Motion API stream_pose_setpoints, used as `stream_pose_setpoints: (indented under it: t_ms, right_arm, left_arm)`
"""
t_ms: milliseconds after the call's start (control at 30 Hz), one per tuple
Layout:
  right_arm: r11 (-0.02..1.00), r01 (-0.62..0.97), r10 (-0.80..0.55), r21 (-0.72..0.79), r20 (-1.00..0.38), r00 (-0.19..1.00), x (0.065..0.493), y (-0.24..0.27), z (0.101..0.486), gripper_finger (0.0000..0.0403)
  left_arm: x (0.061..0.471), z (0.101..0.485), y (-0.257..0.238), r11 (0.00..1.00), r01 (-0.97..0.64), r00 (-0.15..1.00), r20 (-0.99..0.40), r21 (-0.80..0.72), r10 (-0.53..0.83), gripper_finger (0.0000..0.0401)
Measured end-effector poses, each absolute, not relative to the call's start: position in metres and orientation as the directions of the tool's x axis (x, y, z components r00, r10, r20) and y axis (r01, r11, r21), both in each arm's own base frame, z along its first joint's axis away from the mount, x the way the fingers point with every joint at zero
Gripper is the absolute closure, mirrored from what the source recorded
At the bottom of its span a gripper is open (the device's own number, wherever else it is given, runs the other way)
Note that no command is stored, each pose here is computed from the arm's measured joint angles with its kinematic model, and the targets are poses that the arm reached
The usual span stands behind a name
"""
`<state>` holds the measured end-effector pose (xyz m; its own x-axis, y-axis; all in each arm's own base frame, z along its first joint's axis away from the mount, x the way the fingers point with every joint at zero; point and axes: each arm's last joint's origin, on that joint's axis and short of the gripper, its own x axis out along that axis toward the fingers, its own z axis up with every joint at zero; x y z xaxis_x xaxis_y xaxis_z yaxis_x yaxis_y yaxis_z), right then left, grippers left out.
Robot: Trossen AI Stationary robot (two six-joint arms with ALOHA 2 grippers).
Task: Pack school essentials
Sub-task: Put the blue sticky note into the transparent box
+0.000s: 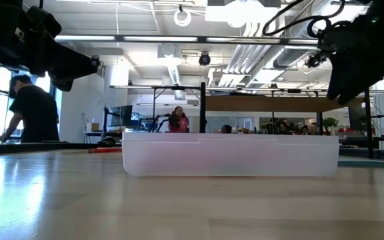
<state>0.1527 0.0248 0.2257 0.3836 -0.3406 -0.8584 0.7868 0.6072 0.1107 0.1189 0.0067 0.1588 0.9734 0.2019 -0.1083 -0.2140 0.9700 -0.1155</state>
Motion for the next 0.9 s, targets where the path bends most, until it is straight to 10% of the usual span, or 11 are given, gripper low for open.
stream_pose_setpoints:
  t_ms: [900]
  right_arm:
    - [0.163,0.964,-0.258,0.211,-0.934,0.248,0.182,0.035,0.193,0.0170]
  left_arm:
    - [0.119,0.159,0.007,0.971,-0.211,0.974,-0.111,-0.115,0.198,0.0266]
